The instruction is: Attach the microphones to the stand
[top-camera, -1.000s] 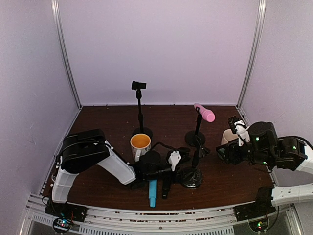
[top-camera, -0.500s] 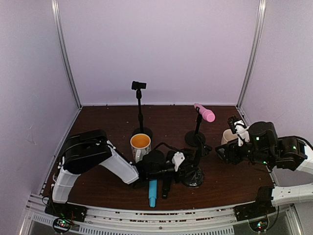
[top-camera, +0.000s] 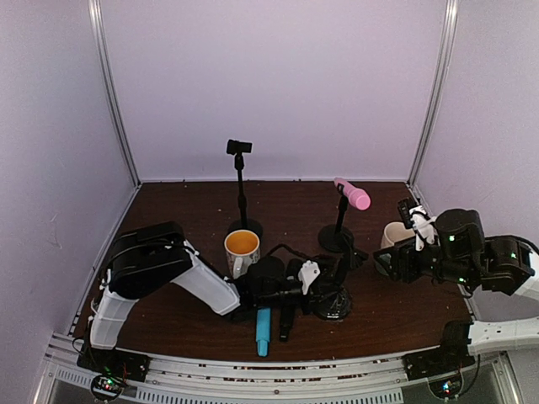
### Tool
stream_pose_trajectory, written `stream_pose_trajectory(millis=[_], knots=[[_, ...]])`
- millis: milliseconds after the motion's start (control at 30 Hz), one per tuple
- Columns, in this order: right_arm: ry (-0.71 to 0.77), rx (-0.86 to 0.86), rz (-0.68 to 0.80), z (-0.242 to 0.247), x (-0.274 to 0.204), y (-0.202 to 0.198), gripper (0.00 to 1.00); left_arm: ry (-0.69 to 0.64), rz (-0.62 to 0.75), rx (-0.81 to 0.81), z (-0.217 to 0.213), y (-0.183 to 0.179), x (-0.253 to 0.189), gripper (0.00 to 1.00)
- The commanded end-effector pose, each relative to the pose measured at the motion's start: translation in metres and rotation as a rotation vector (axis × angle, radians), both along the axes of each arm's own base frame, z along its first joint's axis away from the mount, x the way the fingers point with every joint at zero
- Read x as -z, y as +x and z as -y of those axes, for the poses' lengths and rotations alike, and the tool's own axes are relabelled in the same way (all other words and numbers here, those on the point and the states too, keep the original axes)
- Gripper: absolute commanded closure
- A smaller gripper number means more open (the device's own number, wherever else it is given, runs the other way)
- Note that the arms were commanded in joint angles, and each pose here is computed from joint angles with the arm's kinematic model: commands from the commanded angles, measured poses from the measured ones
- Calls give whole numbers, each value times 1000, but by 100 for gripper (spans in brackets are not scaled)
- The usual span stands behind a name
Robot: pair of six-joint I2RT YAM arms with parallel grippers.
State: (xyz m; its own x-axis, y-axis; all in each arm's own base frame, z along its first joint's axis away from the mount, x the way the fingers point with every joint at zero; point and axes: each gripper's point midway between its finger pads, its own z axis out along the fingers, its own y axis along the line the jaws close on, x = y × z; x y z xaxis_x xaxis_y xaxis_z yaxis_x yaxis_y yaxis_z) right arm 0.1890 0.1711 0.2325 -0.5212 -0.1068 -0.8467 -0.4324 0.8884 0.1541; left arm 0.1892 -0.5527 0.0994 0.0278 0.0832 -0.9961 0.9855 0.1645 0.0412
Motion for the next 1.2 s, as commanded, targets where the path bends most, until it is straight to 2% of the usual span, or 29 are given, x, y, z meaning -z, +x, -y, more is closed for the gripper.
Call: stream_pose_trajectory(millis=[0, 233, 333, 467, 600, 1000, 1067, 1167], knots=[[50, -43, 34, 2, -24, -8, 35, -88, 42, 65, -5, -11, -55, 100], [186, -269, 121, -20, -71, -35, 32, -163, -85, 88, -20, -19, -133, 100], [224, -350, 132, -35, -76, -41, 29, -121, -181, 32, -27, -13, -153, 100], [280, -403, 146, -54, -83, -41, 28, -27, -301, -28, -37, -11, -156, 100], [349, -426, 147, -75, -99, -35, 27, 27, -366, -62, -49, -20, -155, 100], [427, -444, 137, -123, -109, -14, 28, 82, -404, -97, -60, -48, -154, 100], [438, -400, 149, -125, -110, -5, 34, 93, -406, -97, -62, -51, -149, 100], [432, -347, 151, -127, -111, 6, 60, 110, -418, -107, -65, -53, -138, 100]])
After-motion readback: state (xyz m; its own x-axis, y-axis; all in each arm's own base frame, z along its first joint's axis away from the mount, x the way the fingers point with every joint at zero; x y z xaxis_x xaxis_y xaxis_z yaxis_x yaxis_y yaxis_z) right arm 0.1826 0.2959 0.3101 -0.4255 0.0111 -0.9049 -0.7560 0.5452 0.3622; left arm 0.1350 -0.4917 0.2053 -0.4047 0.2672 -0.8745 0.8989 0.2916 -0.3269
